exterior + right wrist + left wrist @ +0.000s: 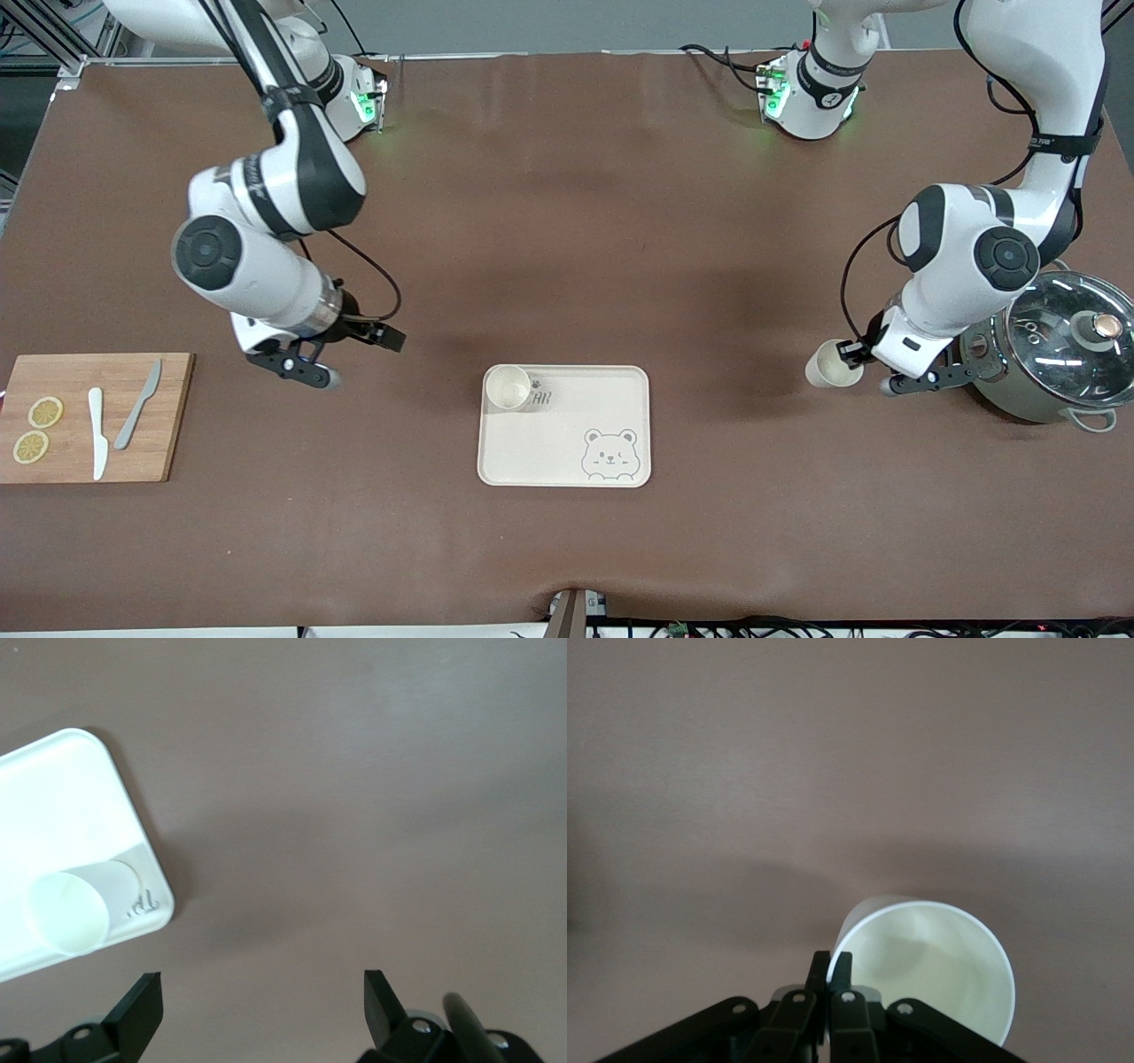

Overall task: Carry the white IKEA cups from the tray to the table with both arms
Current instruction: 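Carry the cup toward the pot while the right gripper reaches the tray, then set the cup down with the left gripper while the right gripper grasps the cup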

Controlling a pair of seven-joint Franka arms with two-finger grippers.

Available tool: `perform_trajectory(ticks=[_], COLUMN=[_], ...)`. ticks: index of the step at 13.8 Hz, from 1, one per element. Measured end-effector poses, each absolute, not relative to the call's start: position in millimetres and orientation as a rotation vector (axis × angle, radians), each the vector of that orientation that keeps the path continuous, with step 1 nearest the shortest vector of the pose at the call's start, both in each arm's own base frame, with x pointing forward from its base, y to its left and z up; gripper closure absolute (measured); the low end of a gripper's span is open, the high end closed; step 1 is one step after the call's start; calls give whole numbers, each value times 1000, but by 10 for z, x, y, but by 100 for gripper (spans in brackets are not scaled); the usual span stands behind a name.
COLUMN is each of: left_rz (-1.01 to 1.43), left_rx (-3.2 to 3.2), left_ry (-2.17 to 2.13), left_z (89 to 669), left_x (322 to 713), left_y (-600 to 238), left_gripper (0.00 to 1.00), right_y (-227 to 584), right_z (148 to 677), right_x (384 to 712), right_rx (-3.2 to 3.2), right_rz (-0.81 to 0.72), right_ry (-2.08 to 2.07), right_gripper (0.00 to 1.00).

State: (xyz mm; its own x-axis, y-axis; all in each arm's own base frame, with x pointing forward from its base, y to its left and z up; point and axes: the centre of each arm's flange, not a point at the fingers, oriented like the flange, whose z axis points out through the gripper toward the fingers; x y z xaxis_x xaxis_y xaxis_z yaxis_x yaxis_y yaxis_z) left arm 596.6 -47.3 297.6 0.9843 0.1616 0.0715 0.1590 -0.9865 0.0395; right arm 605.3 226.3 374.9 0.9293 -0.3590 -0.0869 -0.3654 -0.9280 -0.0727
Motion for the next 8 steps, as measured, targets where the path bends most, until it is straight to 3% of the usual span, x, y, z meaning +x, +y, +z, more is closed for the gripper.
perform_trajectory(ticks=[8], left_rz=[106], left_rx=[3079], left_ry=[293], left_z=[2391], left_x=[5961], left_y=[-300], left_gripper=[97], right_y=[2947], right_z=[3041], right_x=[6146], right_rx=[-2917], right_rz=[-33], right_ry=[719], right_gripper=[0])
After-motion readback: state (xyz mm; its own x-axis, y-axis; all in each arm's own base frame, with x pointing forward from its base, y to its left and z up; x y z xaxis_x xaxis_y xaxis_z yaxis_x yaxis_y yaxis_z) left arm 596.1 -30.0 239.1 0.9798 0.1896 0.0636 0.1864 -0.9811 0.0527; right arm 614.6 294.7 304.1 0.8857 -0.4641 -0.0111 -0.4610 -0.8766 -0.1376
